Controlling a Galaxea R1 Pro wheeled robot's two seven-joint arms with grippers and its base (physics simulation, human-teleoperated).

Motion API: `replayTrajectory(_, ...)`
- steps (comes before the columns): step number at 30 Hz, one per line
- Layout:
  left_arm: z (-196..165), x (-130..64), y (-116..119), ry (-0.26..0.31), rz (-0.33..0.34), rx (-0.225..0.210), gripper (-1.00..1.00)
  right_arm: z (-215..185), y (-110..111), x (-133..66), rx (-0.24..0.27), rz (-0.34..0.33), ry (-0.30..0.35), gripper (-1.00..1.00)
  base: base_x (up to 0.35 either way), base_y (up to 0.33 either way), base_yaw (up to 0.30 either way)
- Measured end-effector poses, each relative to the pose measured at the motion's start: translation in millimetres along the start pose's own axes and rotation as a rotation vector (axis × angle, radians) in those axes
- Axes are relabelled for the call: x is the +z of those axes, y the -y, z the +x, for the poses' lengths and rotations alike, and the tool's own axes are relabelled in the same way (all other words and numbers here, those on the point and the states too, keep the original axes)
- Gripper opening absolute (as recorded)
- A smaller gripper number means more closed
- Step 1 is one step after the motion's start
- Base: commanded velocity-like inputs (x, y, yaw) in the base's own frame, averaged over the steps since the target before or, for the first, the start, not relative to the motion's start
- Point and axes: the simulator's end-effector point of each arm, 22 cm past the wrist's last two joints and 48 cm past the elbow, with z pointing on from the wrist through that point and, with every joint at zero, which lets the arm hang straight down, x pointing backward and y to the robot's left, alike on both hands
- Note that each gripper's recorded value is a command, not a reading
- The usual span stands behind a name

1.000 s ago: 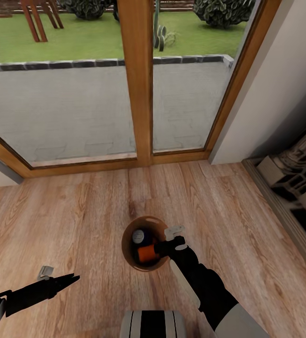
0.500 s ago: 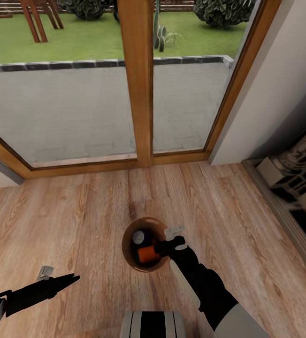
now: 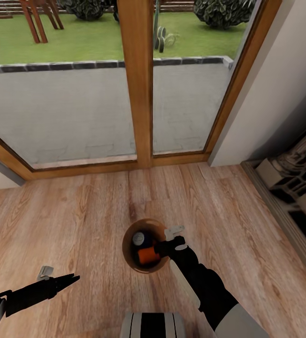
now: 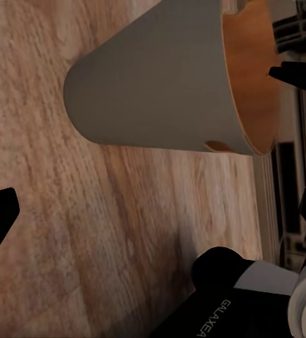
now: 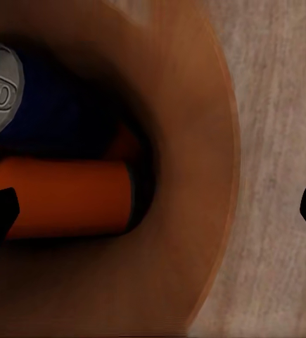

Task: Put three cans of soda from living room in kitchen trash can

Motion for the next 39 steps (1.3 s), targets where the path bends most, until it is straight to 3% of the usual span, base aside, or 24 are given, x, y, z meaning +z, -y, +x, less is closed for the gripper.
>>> replayTrajectory(23,-25,-21.6,40,-0.002,0.000,-0.001,1.00,-31,-10,-41.9,-0.033,-0.015,0.002,1.00,0.000,0.000,0.000)
replayTrajectory(34,-25,-22.0,40,0.000,-0.001,-0.001,1.00,-31,-10,-42.0,-0.033,-0.016,0.001,1.00,0.000,0.000,0.000)
replayTrajectory(39,-30,-26.5,48,-0.002,0.000,-0.002,1.00,-37,-9,-50.7,-0.033,-0.015,0.001,1.00,0.000,0.000,0.000)
